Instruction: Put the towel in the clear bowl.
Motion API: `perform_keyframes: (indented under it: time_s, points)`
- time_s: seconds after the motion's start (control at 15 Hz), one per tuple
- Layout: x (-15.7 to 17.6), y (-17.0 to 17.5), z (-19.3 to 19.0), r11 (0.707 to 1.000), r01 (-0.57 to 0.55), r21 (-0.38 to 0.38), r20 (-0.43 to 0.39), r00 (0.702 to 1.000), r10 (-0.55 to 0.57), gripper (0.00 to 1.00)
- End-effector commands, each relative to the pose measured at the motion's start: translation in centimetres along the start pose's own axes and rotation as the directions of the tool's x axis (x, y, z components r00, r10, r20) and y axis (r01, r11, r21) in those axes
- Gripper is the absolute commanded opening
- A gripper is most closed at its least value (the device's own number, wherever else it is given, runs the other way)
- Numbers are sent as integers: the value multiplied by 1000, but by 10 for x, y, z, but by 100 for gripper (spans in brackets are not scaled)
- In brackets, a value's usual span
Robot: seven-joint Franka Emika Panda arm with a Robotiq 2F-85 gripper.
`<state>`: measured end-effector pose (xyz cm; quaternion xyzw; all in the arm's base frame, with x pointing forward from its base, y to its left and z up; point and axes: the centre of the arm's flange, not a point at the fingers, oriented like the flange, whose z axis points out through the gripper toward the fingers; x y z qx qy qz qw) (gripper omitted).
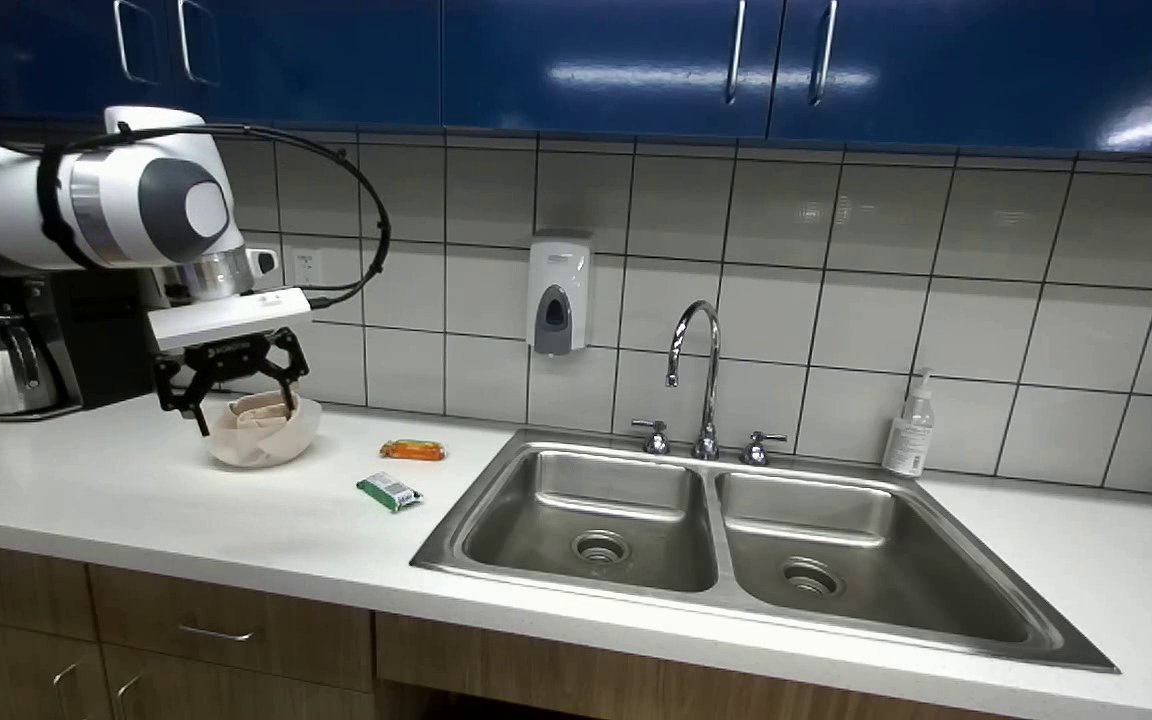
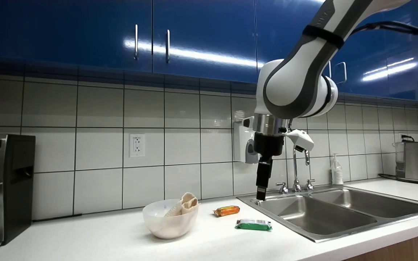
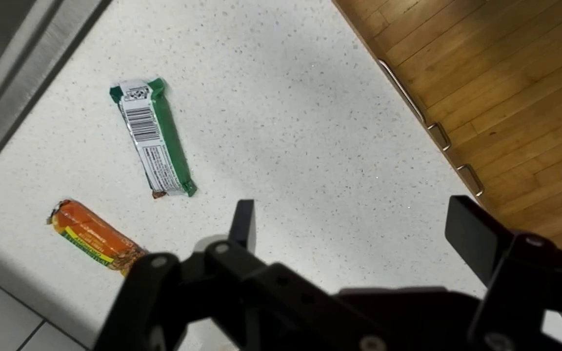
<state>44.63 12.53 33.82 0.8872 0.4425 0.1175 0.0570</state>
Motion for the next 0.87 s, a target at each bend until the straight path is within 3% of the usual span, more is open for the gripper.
perform_keyframes:
  time_s: [0.0,0.07,0.13,0.8]
  points:
    - [-32,-7,-25,1000,-14,-12,-24,1000,14,100]
    - [-37,-7,-27,1000,-24,-7,-20,1000,24,100]
    - [-17,0,-9,1000,-25,-9,-5,1000,25,100]
    - [-27,-3,-14,999,-34,-12,-8,999,34,100]
